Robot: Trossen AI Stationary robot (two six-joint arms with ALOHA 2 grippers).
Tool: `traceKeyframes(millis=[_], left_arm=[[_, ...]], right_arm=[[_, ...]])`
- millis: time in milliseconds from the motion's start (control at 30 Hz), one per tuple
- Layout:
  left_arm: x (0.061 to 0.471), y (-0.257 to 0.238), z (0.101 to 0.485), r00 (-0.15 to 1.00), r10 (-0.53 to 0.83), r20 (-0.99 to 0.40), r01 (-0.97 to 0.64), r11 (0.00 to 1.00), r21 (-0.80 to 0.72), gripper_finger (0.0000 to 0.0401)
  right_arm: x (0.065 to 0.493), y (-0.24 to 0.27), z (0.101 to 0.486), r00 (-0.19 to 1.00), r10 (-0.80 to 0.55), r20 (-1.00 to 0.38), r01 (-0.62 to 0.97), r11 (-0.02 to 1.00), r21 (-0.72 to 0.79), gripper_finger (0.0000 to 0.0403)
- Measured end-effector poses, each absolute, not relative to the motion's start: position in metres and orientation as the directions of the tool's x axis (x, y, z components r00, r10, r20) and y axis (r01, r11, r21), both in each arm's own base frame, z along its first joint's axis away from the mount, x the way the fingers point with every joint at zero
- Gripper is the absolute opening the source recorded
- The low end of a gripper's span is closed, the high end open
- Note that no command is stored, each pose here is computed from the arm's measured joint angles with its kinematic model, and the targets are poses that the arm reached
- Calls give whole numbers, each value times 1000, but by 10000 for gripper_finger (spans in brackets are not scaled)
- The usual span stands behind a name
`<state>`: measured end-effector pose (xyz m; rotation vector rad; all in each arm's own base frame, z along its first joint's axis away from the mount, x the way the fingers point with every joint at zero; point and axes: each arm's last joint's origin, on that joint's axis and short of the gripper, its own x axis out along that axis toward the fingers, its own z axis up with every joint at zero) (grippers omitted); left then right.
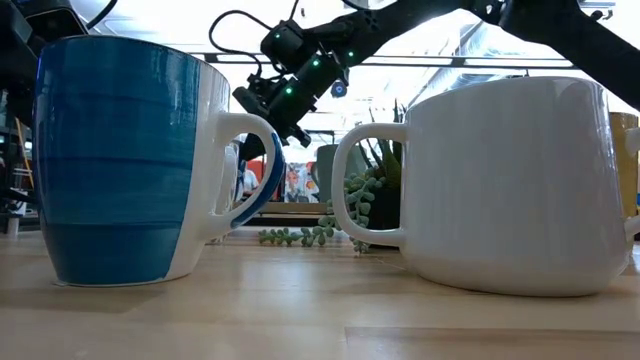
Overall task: Place coffee mugs
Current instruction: Adjust the blue patterned mug on the shelf, then adjust the green mug on the shelf
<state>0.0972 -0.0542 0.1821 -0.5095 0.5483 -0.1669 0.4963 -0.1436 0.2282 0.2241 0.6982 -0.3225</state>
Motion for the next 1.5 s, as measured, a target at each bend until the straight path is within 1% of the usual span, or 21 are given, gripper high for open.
traceKeyframes(millis=[300,467,633,733,833,967,1067,1167,1300,1400,1500], left_arm=[[97,-54,182,844,-284,-455,19,864,-504,158],[97,-54,182,845,-285,-453,19,862,-506,158],[97,-54,183,846,-285,-451,16,858,-513,158],[97,-54,182,845,-285,-452,15,859,-512,158],[97,-54,182,845,-285,-452,15,859,-513,158],[97,-54,183,846,-285,-451,15,858,-514,158],[97,-54,182,845,-285,-451,11,855,-519,158],[97,-54,183,846,-285,-451,10,854,-520,158],[97,-54,182,845,-285,-452,10,854,-520,158],[97,-54,182,845,-285,-452,10,854,-520,158],[97,-54,182,845,-285,-453,10,855,-519,158]], right_arm=[[500,-145,226,740,-216,-637,359,927,103,30],[501,-144,214,717,-200,-668,363,925,113,30],[498,-143,218,701,-193,-686,366,923,115,30],[491,-142,228,668,-206,-715,383,919,94,30],[486,-143,242,611,-291,-736,424,906,-6,30],[482,-145,272,580,-377,-722,452,887,-101,30],[475,-144,297,557,-379,-738,447,887,-118,30],[457,-139,325,520,-380,-765,422,893,-157,30],[411,-125,349,414,-371,-831,433,884,-178,30],[374,-112,369,334,-402,-852,468,856,-220,30],[340,-97,385,321,-415,-852,488,843,-227,30]])
